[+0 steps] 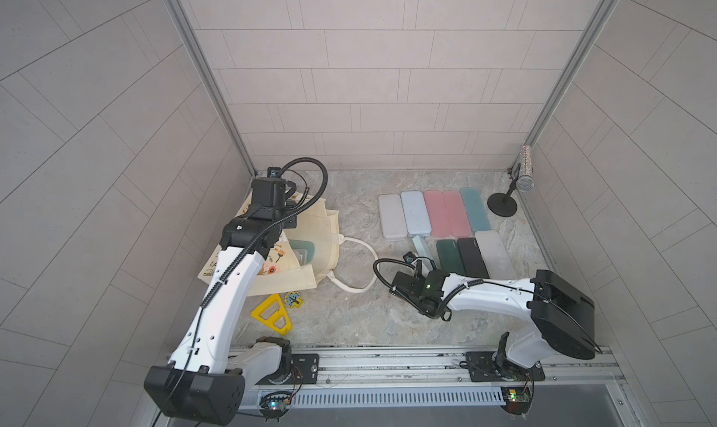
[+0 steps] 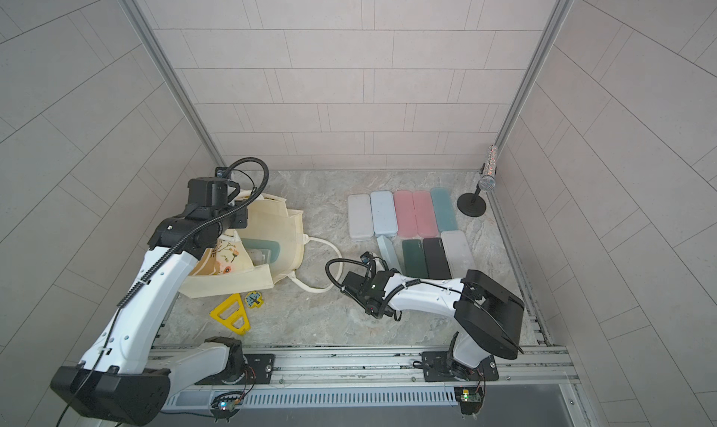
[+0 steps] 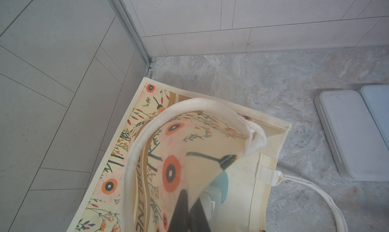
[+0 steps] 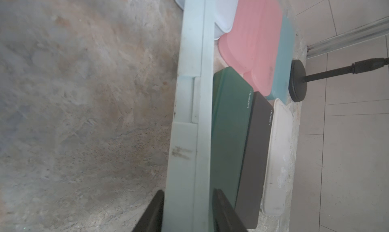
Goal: Take out the pencil case from the canvas bag
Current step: Place the pencil case at the center of the board.
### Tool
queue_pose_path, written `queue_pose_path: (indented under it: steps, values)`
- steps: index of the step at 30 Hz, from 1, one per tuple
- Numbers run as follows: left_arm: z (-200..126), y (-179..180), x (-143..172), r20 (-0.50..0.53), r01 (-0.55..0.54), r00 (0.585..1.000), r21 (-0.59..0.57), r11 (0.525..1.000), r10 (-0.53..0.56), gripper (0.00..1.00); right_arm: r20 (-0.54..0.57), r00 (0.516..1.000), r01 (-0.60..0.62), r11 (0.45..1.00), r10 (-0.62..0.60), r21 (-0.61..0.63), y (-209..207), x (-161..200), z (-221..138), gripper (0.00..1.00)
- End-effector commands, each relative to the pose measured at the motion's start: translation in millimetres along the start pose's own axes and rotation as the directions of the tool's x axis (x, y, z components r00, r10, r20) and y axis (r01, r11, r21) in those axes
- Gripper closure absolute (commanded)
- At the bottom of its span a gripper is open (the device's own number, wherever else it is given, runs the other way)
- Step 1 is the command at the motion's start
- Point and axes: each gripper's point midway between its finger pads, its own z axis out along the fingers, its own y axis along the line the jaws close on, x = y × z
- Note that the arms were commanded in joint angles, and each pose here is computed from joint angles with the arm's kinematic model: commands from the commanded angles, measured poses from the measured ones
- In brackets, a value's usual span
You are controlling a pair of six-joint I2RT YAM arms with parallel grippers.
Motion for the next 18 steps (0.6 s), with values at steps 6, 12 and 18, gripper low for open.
queue_pose_path:
  steps: [6, 12, 18]
  values:
    - [-5.1, 4.0, -9.6, 0.047, 0.018, 0.999, -0.009, 1.000, -0.018, 1.00, -0.018, 1.000, 0.004, 0.996, -0.006, -0.084, 18.7, 2.7, -3.5, 0.41]
    - [-5.3, -8.9, -11.6, 0.056, 0.013, 0.998, 0.067, 0.998, -0.016, 1.00, 0.092, 0.991, -0.071, 0.961, 0.099, -0.268, 31.9, -23.9, -26.5, 0.33]
    - [-15.0, -58.8, -17.9, 0.085, -0.011, 0.996, 0.352, 0.936, -0.020, 1.00, 0.089, 0.965, -0.196, 0.908, 0.245, -0.369, 17.9, -41.1, -22.1, 0.35]
